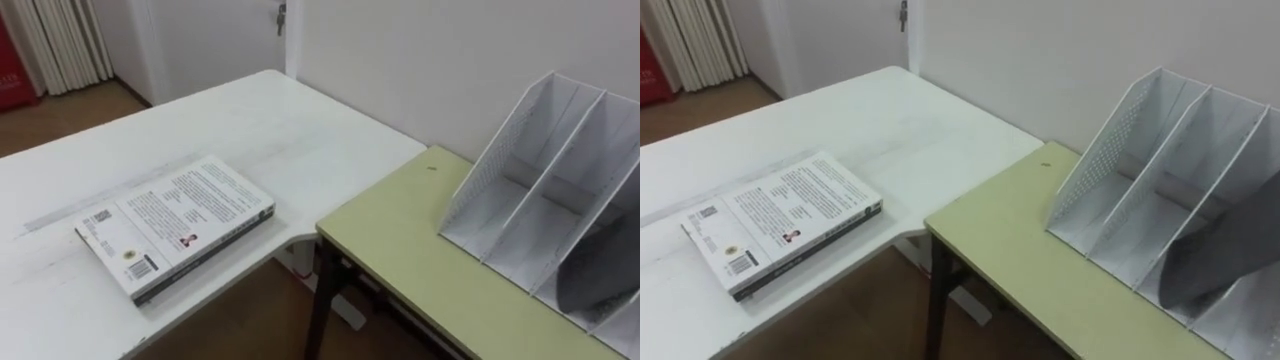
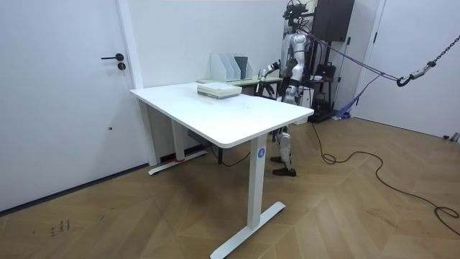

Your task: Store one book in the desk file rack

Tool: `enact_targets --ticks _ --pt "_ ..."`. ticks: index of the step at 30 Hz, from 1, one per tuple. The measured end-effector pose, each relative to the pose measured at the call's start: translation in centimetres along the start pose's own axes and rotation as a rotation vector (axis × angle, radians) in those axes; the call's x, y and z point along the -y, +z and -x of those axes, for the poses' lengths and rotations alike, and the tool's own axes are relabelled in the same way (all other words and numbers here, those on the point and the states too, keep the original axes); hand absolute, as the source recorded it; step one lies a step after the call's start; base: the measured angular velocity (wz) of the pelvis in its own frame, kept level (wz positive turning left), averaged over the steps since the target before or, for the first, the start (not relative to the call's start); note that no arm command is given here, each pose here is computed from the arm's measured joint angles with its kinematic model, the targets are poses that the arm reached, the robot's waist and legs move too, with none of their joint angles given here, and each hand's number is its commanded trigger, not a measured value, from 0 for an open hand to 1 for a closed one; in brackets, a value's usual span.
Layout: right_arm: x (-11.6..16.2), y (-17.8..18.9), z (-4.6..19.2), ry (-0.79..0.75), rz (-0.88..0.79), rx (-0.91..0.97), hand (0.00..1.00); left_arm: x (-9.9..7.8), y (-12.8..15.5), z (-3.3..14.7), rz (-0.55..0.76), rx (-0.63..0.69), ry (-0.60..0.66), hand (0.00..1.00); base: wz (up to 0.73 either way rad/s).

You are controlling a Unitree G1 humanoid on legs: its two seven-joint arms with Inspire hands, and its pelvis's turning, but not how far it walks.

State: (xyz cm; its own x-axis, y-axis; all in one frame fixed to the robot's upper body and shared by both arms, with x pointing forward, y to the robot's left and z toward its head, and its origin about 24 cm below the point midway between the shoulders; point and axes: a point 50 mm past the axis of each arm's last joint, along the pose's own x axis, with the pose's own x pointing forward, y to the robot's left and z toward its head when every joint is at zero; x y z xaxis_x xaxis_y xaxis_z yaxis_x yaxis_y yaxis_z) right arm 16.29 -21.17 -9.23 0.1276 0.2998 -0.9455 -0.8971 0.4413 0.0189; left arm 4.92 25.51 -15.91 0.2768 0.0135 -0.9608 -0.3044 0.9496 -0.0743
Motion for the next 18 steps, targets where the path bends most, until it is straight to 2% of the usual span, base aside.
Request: enact_targets --ticks 1,4,6,9,11,14,18 --pt "0.3 -1.0 -0.3 -0.049 -0.064 -0.013 0.00 0.1 -0.2 -0.1 0.018 0.000 0.017 0.00 0.00" --pt "-1.7 -4.8 -2.1 -0.095 -0.246 -0.114 0.00 0.4 -0.6 -0.2 0.035 0.001 0.043 0.00 0.10" --pt "-2.3 -7.0 -2.1 -0.153 -0.362 -0.147 0.00 0.3 -1.3 -0.1 0.016 -0.011 0.067 0.00 0.13" --pt "-4.8 -10.6 -2.3 -0.250 -0.448 -0.295 0.00 0.1 -2.0 0.0 0.030 -0.021 0.103 0.00 0.28" --pt "-8.3 -12.7 -2.6 -0.266 -0.516 -0.410 0.00 0.0 -3.1 0.2 0.021 -0.046 0.137 0.00 0.16" --pt "-12.0 -13.3 -3.3 -0.265 -0.652 -0.461 0.00 0.0 -3.9 0.4 -0.046 -0.066 0.166 0.00 0.06" --pt "-14.9 -13.4 -3.7 -0.240 -0.790 -0.497 0.00 0.2 -4.5 0.4 -0.078 -0.080 0.183 0.00 -0.08"
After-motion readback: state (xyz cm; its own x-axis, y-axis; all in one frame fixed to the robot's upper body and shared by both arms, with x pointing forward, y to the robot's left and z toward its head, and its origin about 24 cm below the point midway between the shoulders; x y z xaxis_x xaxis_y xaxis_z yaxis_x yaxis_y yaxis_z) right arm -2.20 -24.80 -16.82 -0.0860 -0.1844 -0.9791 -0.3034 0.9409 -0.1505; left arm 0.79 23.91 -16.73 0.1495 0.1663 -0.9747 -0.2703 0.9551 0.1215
